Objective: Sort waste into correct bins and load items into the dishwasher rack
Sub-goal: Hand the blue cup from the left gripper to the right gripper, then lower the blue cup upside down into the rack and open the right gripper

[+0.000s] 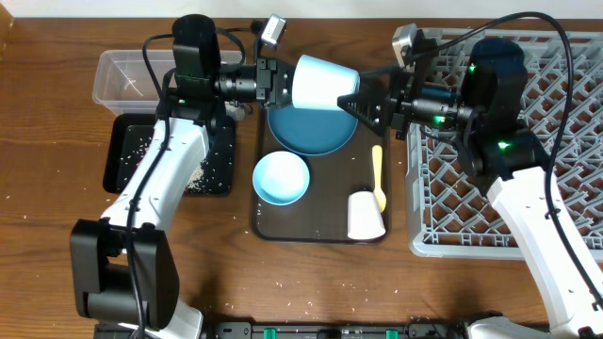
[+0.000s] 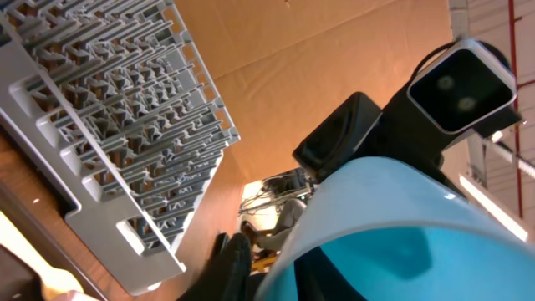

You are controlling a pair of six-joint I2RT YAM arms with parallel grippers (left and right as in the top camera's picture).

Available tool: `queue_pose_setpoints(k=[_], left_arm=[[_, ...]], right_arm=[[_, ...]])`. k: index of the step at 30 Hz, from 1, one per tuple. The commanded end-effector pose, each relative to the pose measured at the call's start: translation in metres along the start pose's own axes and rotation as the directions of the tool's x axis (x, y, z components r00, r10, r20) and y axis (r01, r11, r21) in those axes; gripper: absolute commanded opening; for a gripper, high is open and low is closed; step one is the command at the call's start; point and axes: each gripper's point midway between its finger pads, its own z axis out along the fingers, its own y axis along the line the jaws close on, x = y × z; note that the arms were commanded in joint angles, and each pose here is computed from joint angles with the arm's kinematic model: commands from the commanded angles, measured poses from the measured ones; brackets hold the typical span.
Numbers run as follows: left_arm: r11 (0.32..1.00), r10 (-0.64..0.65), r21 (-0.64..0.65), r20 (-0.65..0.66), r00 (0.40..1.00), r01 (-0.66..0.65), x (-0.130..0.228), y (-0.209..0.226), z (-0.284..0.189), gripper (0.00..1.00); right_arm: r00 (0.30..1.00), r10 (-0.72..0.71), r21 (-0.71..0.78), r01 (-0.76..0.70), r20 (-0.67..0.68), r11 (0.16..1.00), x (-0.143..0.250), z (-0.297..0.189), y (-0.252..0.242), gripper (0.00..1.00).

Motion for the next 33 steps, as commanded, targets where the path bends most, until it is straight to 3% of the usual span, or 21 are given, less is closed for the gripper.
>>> queue_pose_setpoints(k=[1, 14, 21, 27, 33], left_arm=[[0.999, 0.034, 0.004, 0.002, 0.999, -0.034, -0.003, -0.01, 0.0, 0.25], [0.999, 0.049, 0.004, 0.002, 0.999, -0.049, -0.003, -0.01, 0.0, 0.3], [0.996, 0.084, 0.003, 0.003, 0.996, -0.084, -0.003, -0.01, 0.0, 0.3], [0.989, 0.145, 0.0, 0.004, 0.989, -0.145, -0.003, -0.006, 0.001, 0.3], [0.974, 0.225, -0.003, 0.002, 0.974, -0.225, 0.0, 0.0, 0.001, 0.3]], right_arm=[[1.0, -0.007, -0.008, 0.007, 0.003, 1.0, -0.002, 0.0, 0.0, 0.44], [0.997, 0.039, 0.044, -0.042, 0.06, 0.998, -0.016, -0.044, -0.03, 0.43], [0.976, 0.155, 0.291, -0.193, 0.15, 0.937, -0.019, -0.095, -0.083, 0.5], [0.953, 0.222, 0.603, -0.303, 0.207, 0.738, 0.0, -0.152, -0.125, 0.43], [0.938, 0.273, 0.843, -0.318, 0.214, 0.434, 0.016, -0.209, -0.124, 0.38]])
